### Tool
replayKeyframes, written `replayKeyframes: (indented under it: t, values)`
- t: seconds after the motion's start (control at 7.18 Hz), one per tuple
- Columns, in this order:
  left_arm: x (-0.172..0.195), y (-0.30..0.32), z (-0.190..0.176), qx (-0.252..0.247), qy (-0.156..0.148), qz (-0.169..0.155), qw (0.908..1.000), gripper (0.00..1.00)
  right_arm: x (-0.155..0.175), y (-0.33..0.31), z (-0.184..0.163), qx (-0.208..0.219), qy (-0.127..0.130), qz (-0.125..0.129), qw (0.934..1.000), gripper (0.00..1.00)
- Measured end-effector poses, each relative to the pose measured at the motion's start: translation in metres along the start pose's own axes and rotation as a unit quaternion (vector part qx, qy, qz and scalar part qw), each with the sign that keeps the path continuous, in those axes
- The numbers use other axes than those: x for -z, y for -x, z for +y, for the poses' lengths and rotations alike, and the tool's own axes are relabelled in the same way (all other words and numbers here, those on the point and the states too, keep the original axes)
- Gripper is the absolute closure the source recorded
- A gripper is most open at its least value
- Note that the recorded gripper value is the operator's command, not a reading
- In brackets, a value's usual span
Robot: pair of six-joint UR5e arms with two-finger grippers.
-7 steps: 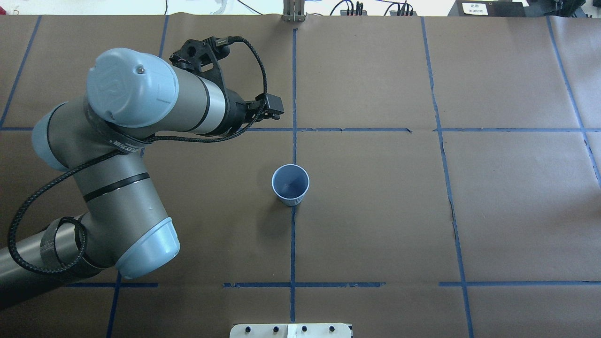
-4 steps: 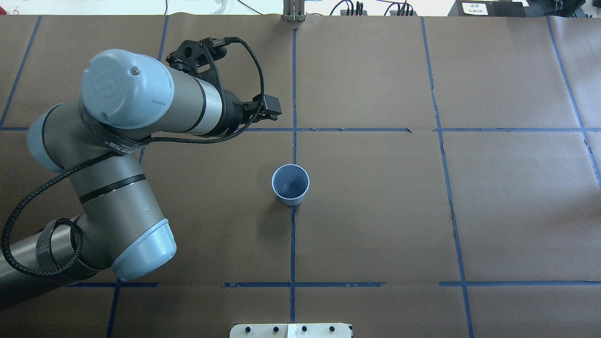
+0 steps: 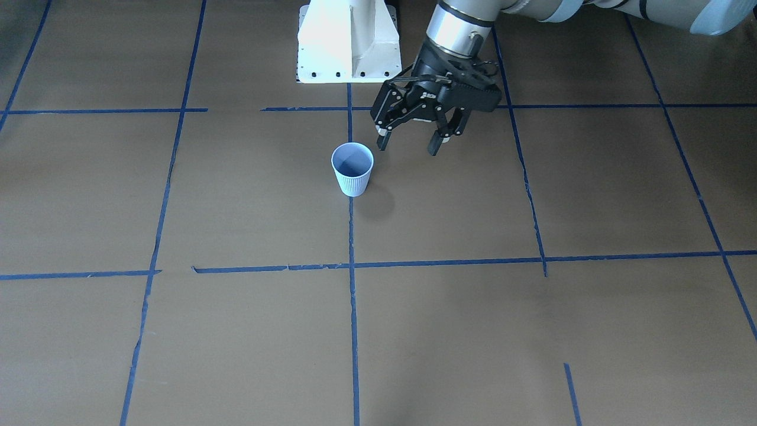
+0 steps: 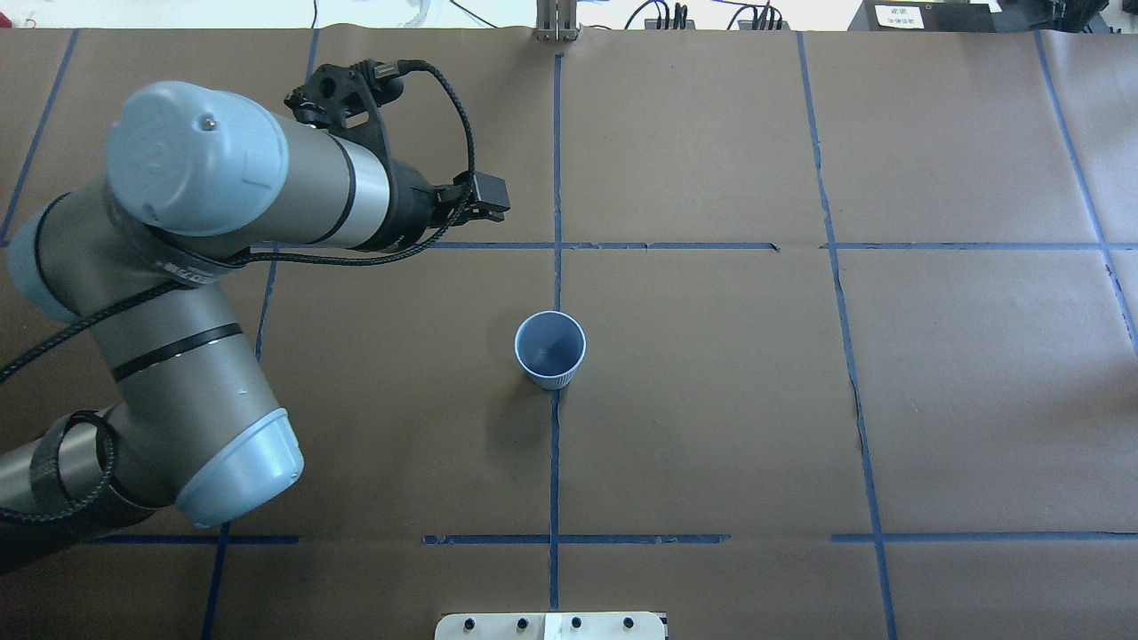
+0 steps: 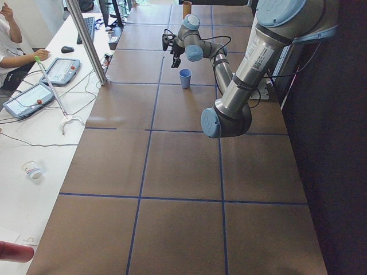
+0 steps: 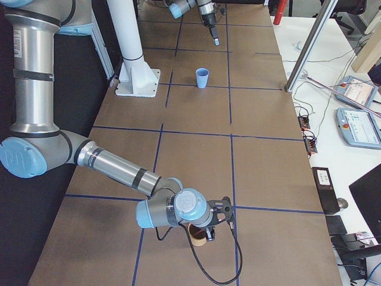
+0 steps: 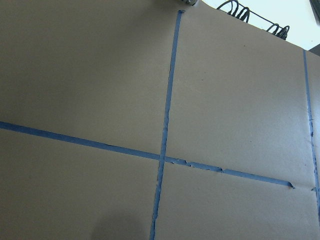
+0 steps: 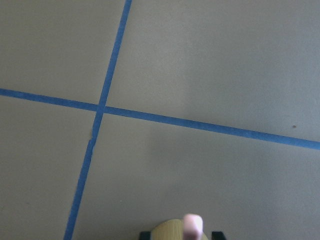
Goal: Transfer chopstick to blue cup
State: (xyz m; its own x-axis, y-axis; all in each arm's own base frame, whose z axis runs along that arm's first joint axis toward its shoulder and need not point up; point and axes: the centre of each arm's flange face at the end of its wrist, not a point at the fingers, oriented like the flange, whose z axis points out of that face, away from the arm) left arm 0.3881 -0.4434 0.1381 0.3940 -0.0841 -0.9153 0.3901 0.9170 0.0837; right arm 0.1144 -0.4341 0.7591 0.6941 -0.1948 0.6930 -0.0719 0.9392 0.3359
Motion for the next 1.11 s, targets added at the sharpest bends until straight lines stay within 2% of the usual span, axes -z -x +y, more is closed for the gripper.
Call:
replayKeyframes:
  t: [0.28,0.42,0.7,1.11]
  values:
    - [0.024,0.05,-0.041,-0.029,0.008,-0.015,0.9994,0.0,0.015,0.006,-0.009,0.004,-0.017,-0.001,0.9998,1.0]
    - [0.038,0.09,-0.07,-0.051,0.017,-0.031,0.9981,0.0,0.033,0.01,-0.016,0.006,-0.035,0.001,0.9994,1.0]
    - [0.06,0.166,-0.112,-0.078,0.025,-0.064,0.9945,0.0,0.082,0.011,-0.011,0.001,-0.08,0.016,0.9967,1.0]
    - [0.047,0.208,-0.127,-0.089,0.037,-0.095,0.9908,0.0,0.16,0.02,-0.007,0.006,-0.154,0.05,0.9867,1.0]
